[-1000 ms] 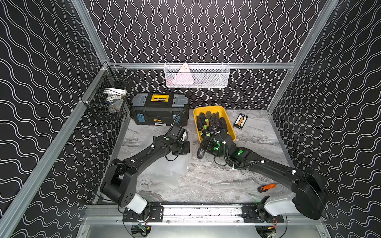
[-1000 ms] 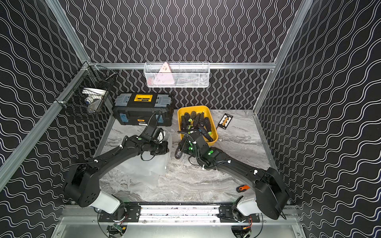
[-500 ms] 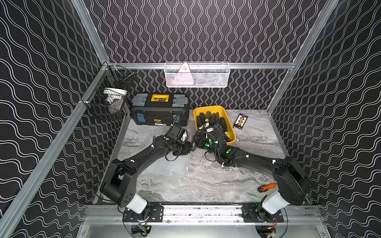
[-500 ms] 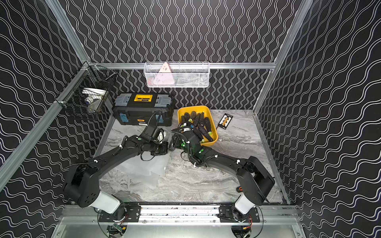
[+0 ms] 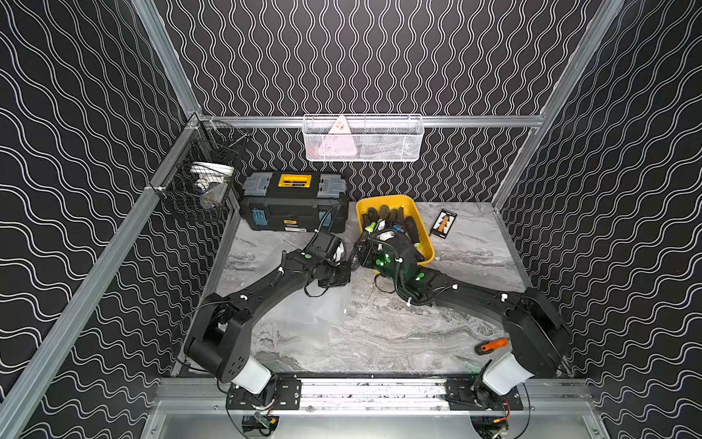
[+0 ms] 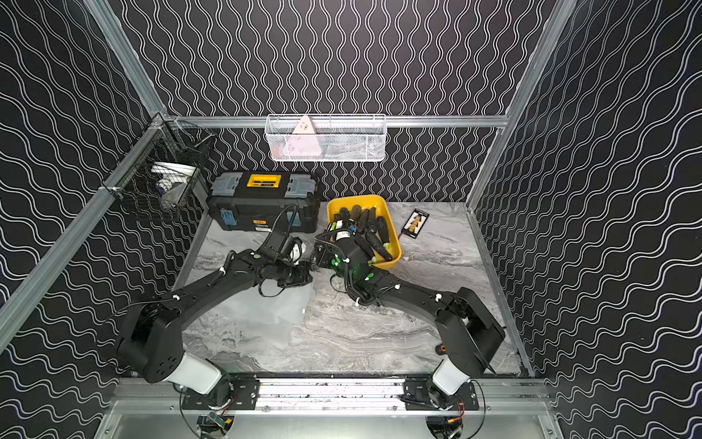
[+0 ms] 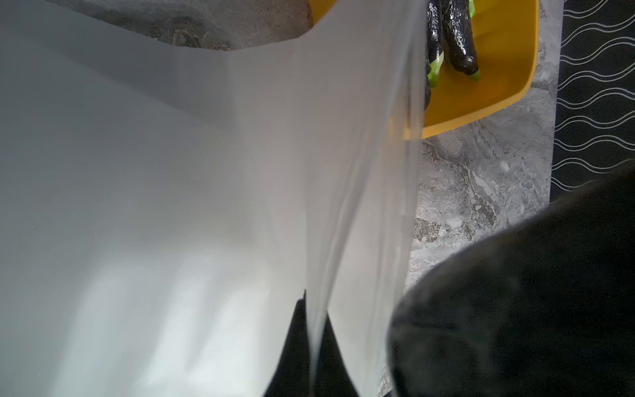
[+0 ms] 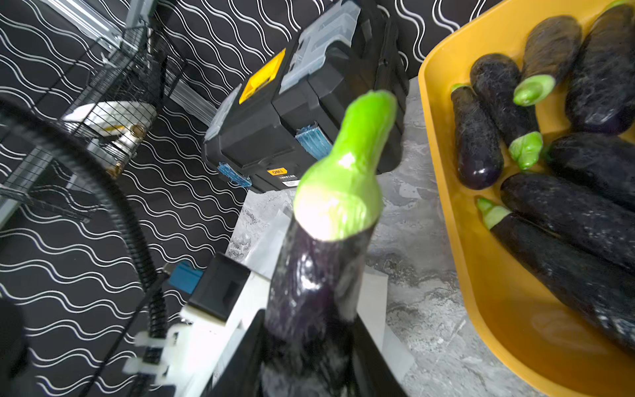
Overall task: Place the eggplant in a zip-top bag and seal the zipper
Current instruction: Place the eggplant in the zipper food storage bag.
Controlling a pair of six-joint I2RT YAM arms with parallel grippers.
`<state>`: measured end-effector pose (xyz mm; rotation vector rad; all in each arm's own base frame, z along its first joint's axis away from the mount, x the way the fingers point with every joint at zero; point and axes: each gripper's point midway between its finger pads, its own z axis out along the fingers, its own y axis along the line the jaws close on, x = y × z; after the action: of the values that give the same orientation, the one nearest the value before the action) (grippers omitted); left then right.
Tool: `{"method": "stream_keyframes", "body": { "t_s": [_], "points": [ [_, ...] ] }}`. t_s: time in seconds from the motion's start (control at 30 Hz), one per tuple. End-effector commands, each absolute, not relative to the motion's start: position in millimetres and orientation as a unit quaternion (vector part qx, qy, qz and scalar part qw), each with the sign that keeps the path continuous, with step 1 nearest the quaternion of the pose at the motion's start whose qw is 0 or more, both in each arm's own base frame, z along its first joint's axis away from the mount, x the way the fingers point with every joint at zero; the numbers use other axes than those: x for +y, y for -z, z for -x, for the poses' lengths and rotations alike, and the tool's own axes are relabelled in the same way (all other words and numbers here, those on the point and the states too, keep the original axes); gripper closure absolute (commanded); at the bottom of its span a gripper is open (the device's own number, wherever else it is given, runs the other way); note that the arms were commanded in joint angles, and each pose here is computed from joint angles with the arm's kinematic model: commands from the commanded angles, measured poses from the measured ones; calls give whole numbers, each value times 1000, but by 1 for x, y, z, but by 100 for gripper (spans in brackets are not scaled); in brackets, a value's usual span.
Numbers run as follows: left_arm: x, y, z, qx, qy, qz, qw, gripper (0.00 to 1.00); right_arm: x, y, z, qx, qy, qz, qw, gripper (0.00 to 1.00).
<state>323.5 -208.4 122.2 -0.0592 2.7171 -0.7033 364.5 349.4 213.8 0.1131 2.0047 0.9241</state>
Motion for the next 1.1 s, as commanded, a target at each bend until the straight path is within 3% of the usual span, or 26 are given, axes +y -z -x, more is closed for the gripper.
{"method": "stream_keyframes", "body": {
  "t_s": [0.0,0.5,0.8,0.93,1.07],
  "points": [
    [-208,-125,-322,954,247,14,167,99,360,-222,-369,797,-388,-41,461,66],
    [-210,-142,-324,947,266,16,177,98,356,-176,-353,825,-334,-14,456,66],
    [-202,-152,-330,940,284,34,184,98,372,-159,-340,837,-316,18,446,60],
    [-199,-153,-331,937,296,41,184,99,374,-160,-338,834,-329,19,442,56],
    [-201,-150,-330,931,315,49,178,99,376,-178,-337,805,-375,-2,460,59]
  ]
}}
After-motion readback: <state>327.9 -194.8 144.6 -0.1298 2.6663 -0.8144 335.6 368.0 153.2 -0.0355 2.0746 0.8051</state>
